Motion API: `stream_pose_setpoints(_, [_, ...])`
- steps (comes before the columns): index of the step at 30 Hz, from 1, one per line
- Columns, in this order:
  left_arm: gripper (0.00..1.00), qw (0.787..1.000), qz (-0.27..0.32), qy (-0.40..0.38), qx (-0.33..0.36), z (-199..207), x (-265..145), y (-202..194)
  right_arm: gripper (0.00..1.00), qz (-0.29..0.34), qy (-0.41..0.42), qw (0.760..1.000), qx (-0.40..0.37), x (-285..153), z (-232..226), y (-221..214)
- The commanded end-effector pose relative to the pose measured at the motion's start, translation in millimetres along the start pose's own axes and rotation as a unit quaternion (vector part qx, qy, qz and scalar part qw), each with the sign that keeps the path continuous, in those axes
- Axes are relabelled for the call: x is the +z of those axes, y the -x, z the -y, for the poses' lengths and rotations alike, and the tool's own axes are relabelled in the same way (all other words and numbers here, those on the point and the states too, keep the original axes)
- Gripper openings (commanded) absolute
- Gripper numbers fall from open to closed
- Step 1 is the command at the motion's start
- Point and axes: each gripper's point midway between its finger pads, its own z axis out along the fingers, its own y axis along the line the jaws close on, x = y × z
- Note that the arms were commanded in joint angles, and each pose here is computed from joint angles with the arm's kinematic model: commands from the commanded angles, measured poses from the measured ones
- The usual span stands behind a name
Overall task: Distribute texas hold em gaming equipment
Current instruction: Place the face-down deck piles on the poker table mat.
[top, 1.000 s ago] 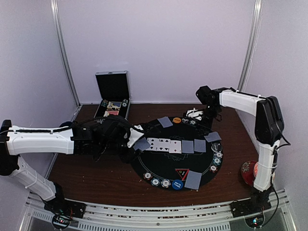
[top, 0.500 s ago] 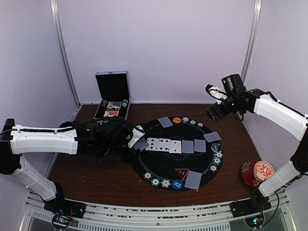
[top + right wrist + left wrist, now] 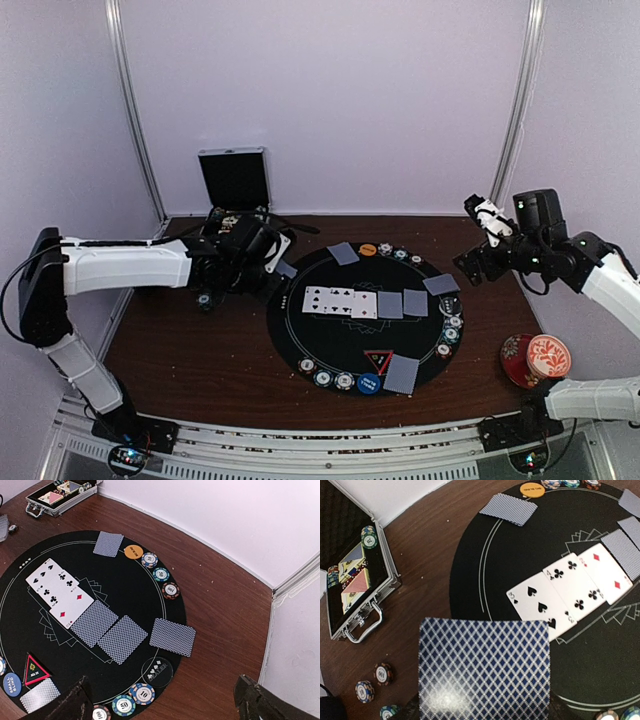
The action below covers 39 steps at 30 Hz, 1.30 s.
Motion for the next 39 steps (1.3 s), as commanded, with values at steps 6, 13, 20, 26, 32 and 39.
stream_pose_setpoints(6, [0.65, 0.999, -0.021, -0.005, -0.041, -28, 58, 23, 1.00, -0.001, 0.025, 1.000, -0.001, 7, -15, -19])
stream_pose_setpoints(13, [0.65, 0.999, -0.024, -0.024, -0.030, -54, 86, 15, 1.00, 0.018, 0.010, 1.000, -0.001, -1, -10, -16])
stream_pose_setpoints(20, [0.66, 0.998, -0.039, -0.050, 0.015, -45, 106, -5, 1.00, 0.016, 0.011, 1.000, -0.005, 1, -10, -19])
stream_pose_setpoints(26, [0.68, 0.997, -0.061, -0.048, -0.029, -40, 130, -17, 1.00, 0.009, 0.011, 1.000, -0.008, 4, -11, -22])
stream_pose_setpoints(32, [0.69, 0.995, -0.070, -0.053, -0.057, -36, 142, -27, 1.00, 0.010, 0.011, 1.000, -0.008, 4, -11, -21])
stream_pose_setpoints(39, [0.79, 0.993, -0.077, -0.059, -0.062, -32, 142, -34, 1.00, 0.011, 0.010, 1.000, -0.009, 4, -11, -21])
